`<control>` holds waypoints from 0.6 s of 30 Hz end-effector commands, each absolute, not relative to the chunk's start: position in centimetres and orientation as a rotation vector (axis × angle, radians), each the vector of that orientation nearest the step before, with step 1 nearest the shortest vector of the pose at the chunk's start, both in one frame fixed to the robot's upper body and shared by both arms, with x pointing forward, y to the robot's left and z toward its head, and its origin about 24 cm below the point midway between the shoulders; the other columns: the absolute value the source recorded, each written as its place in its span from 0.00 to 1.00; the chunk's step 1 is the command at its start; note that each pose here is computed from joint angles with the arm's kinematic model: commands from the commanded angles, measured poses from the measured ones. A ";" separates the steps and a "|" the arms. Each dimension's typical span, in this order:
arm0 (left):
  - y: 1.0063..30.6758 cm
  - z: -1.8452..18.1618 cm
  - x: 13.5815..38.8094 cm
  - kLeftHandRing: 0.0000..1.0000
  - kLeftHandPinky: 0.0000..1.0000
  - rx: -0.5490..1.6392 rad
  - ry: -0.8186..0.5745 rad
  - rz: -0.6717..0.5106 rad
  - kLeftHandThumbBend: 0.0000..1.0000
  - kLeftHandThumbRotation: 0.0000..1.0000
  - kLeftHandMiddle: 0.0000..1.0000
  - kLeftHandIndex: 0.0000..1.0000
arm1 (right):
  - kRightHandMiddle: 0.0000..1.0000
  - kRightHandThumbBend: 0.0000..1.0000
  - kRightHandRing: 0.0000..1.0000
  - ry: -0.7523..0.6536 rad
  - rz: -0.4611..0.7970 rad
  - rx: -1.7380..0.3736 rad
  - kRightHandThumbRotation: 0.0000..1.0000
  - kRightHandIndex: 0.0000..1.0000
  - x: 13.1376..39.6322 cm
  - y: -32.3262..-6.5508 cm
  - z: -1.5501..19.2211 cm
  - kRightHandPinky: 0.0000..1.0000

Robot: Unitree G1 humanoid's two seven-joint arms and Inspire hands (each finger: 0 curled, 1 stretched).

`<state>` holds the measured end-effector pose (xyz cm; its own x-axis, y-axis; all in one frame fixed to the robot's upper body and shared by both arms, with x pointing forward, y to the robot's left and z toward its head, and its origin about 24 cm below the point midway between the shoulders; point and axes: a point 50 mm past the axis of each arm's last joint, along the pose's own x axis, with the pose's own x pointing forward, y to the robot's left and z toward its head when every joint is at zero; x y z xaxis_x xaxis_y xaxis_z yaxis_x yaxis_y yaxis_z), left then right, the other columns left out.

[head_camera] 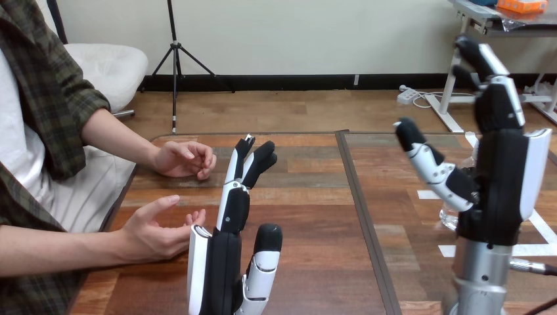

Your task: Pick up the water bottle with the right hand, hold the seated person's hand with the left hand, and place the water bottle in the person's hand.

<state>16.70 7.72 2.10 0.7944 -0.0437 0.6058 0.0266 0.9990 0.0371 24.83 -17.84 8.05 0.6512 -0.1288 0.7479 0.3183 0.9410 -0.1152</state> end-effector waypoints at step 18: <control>6.6 3.3 17.6 0.87 0.92 -0.044 -0.693 -0.018 0.41 1.00 0.90 0.96 | 1.00 0.87 1.00 -0.696 -0.447 -0.374 0.53 0.93 28.0 -21.2 8.6 1.00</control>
